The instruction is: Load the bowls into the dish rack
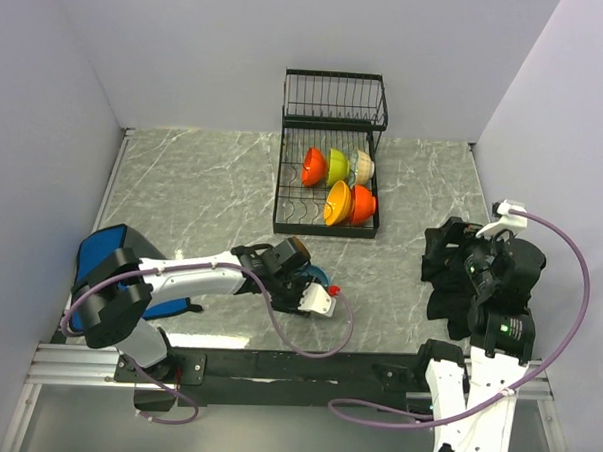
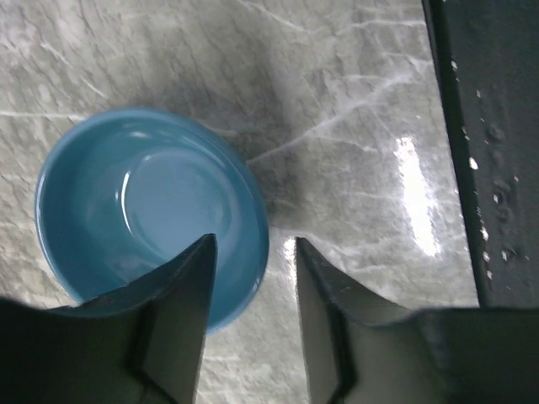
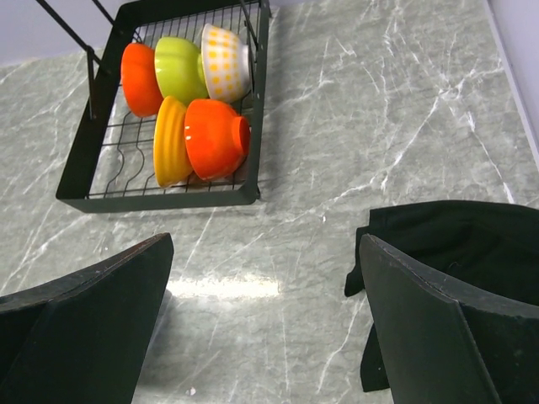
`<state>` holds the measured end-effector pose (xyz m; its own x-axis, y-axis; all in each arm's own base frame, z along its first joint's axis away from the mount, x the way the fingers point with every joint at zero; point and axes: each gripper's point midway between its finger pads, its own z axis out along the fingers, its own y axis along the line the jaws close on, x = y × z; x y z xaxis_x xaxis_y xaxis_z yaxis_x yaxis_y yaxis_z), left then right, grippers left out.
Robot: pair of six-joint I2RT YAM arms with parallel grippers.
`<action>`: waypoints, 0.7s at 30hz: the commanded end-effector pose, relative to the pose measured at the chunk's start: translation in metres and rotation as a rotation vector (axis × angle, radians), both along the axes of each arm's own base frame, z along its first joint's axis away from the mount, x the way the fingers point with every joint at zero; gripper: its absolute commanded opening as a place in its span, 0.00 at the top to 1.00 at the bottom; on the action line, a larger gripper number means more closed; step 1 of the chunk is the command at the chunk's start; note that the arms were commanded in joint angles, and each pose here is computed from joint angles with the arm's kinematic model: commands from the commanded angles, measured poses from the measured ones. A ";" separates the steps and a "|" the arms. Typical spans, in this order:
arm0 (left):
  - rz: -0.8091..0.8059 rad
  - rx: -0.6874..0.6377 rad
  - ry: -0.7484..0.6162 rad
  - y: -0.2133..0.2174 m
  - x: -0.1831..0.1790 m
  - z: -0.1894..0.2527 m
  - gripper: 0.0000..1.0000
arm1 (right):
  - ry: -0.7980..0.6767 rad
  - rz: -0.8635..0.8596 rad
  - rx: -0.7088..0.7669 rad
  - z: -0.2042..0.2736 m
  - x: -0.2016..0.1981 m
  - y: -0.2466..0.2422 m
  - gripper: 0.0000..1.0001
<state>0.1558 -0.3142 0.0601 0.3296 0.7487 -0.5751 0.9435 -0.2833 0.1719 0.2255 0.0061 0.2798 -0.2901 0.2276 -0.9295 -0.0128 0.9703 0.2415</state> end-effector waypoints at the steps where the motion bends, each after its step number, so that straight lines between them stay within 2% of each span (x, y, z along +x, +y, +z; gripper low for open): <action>1: -0.018 -0.045 -0.044 -0.019 0.008 0.005 0.56 | -0.048 0.004 -0.039 0.017 0.004 -0.001 0.00; 7: 0.004 -0.040 -0.030 -0.026 0.011 0.000 0.70 | -0.057 0.015 -0.050 0.019 0.010 0.000 0.00; 11: -0.006 -0.013 0.015 -0.022 0.004 -0.001 0.94 | -0.050 0.014 -0.052 0.017 0.013 0.000 0.00; 14: -0.002 0.004 0.019 -0.018 0.005 0.007 0.99 | -0.046 0.015 -0.059 0.017 0.014 -0.001 0.00; 16: 0.029 -0.013 0.043 -0.014 0.014 0.025 0.99 | -0.045 0.017 -0.059 0.019 0.014 -0.001 0.00; 21: 0.130 -0.176 0.104 -0.015 0.050 0.098 0.99 | -0.031 0.025 -0.049 0.021 0.020 0.000 0.00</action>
<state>0.1814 -0.3197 0.0785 0.2228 0.7768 -0.5891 0.9735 -0.2091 0.0924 0.2372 0.0063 0.2753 -0.3261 0.1961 -0.9248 -0.0216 0.9765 0.2146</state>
